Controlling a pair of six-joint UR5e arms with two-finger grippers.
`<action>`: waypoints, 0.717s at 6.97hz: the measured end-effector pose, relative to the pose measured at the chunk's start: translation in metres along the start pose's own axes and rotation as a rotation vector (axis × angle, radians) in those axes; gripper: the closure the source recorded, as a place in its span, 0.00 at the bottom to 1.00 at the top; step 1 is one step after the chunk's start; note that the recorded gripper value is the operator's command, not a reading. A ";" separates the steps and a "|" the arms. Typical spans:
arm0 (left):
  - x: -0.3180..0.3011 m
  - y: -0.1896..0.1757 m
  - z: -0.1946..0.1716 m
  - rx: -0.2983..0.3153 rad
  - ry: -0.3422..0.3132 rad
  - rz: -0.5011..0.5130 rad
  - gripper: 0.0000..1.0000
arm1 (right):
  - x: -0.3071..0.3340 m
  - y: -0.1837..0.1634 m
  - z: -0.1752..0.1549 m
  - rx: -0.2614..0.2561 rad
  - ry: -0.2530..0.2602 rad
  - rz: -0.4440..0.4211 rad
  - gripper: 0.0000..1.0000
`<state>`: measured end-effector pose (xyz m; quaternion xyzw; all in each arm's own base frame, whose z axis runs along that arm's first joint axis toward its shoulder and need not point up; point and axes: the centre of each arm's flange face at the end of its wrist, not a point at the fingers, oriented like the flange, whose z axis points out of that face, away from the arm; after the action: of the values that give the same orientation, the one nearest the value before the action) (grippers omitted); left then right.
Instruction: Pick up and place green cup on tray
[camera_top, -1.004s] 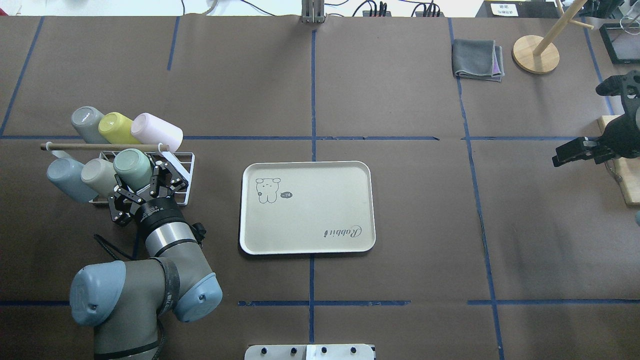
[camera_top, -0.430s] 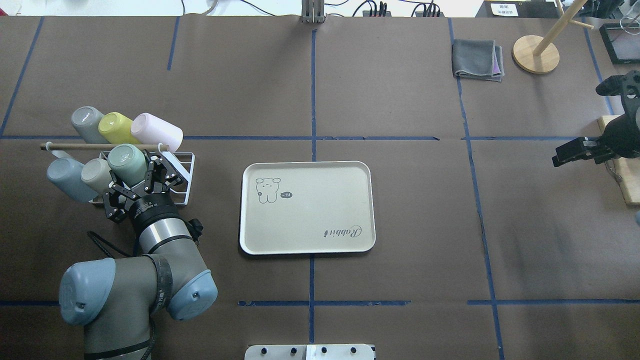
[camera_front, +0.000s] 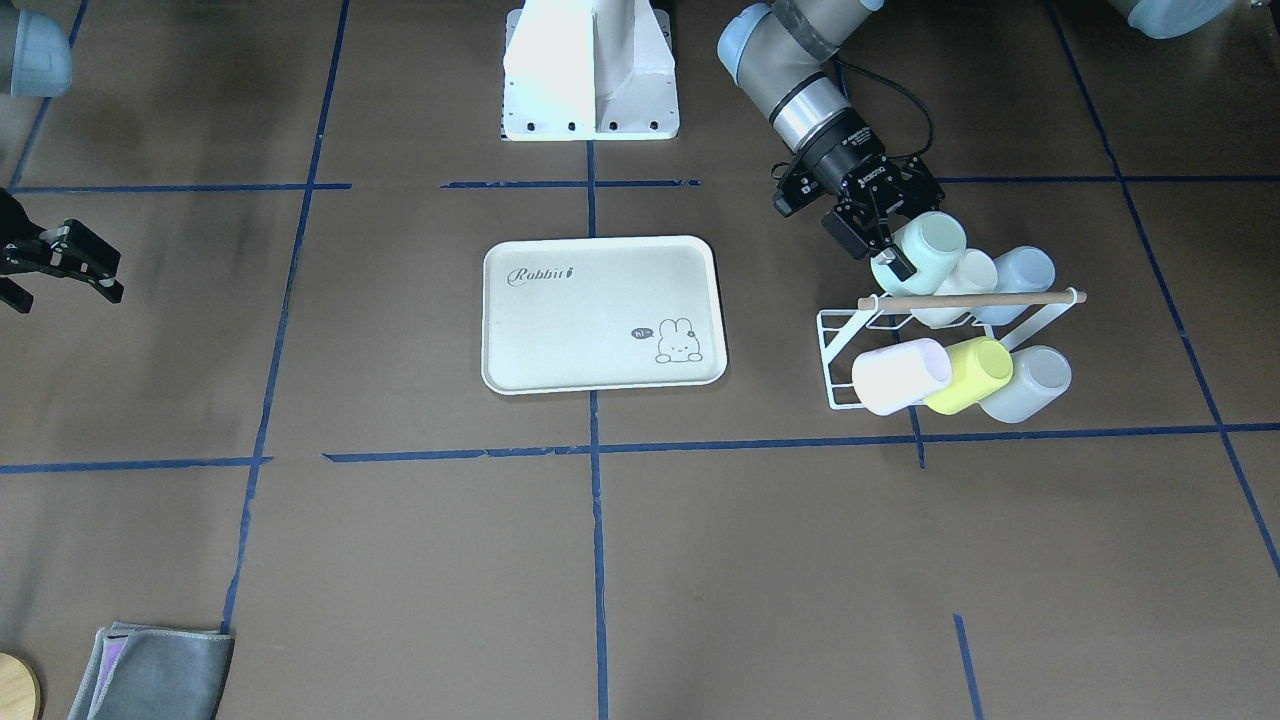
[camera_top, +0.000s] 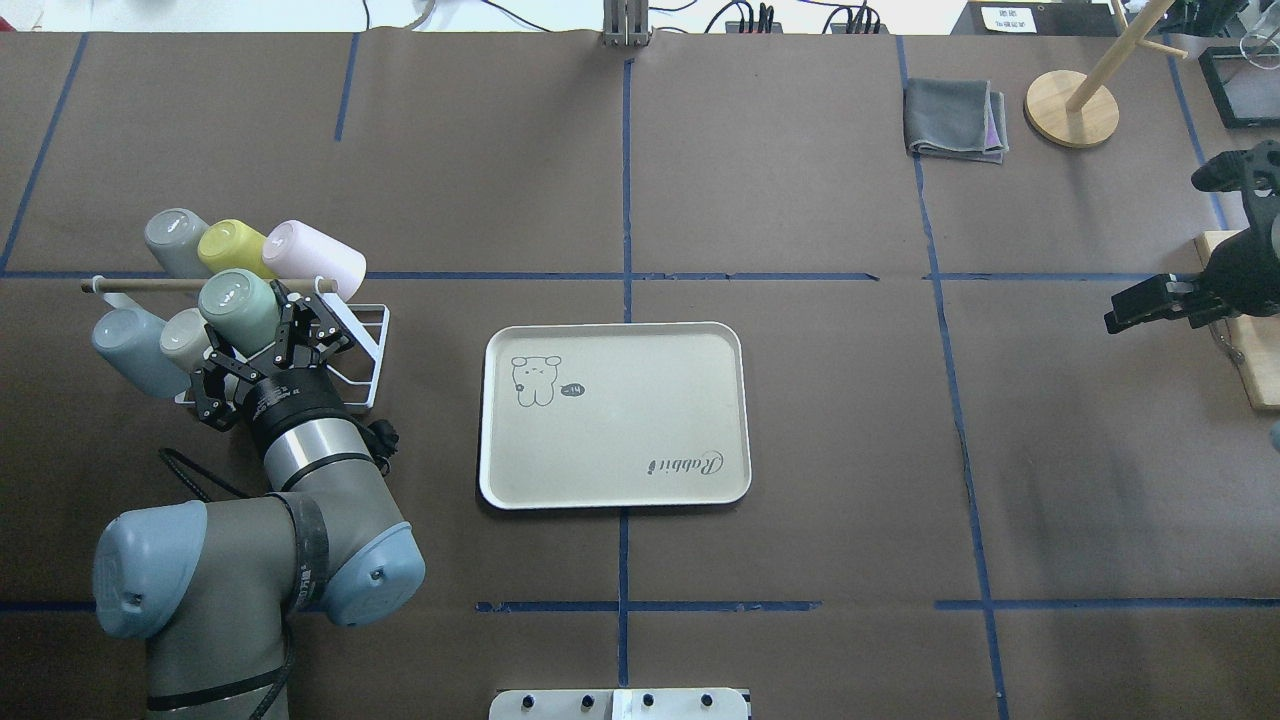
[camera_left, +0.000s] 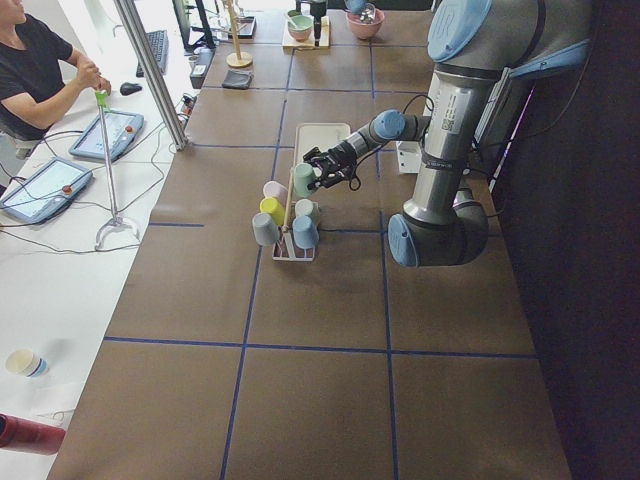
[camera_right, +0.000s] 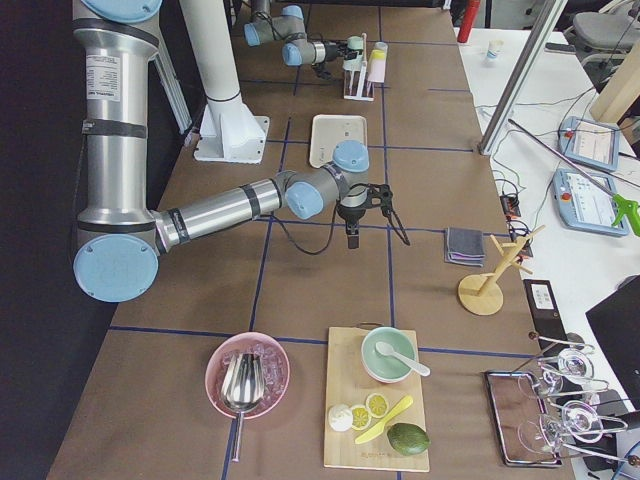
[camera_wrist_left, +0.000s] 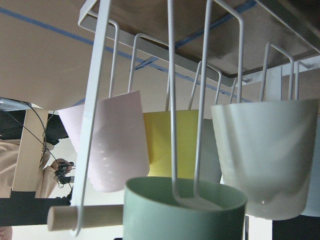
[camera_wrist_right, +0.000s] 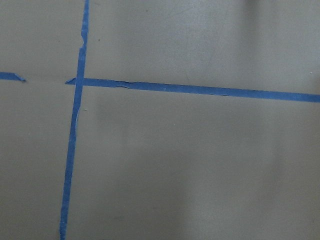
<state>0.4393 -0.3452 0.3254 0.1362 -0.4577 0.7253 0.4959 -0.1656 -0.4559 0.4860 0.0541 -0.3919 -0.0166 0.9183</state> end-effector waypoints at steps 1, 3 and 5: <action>-0.002 0.013 0.000 0.002 -0.001 -0.021 0.93 | 0.000 0.000 0.000 0.000 0.000 0.000 0.00; -0.003 0.033 -0.001 0.007 -0.006 -0.050 0.93 | 0.000 0.000 -0.001 0.001 -0.001 -0.001 0.00; -0.002 0.062 -0.002 0.018 -0.013 -0.096 0.93 | -0.001 0.000 -0.001 0.001 -0.003 -0.002 0.00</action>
<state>0.3887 -0.3505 0.2901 0.1671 -0.4474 0.7038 0.5260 -0.1656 -0.4556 0.4846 0.0549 -0.3932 -0.0173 0.9176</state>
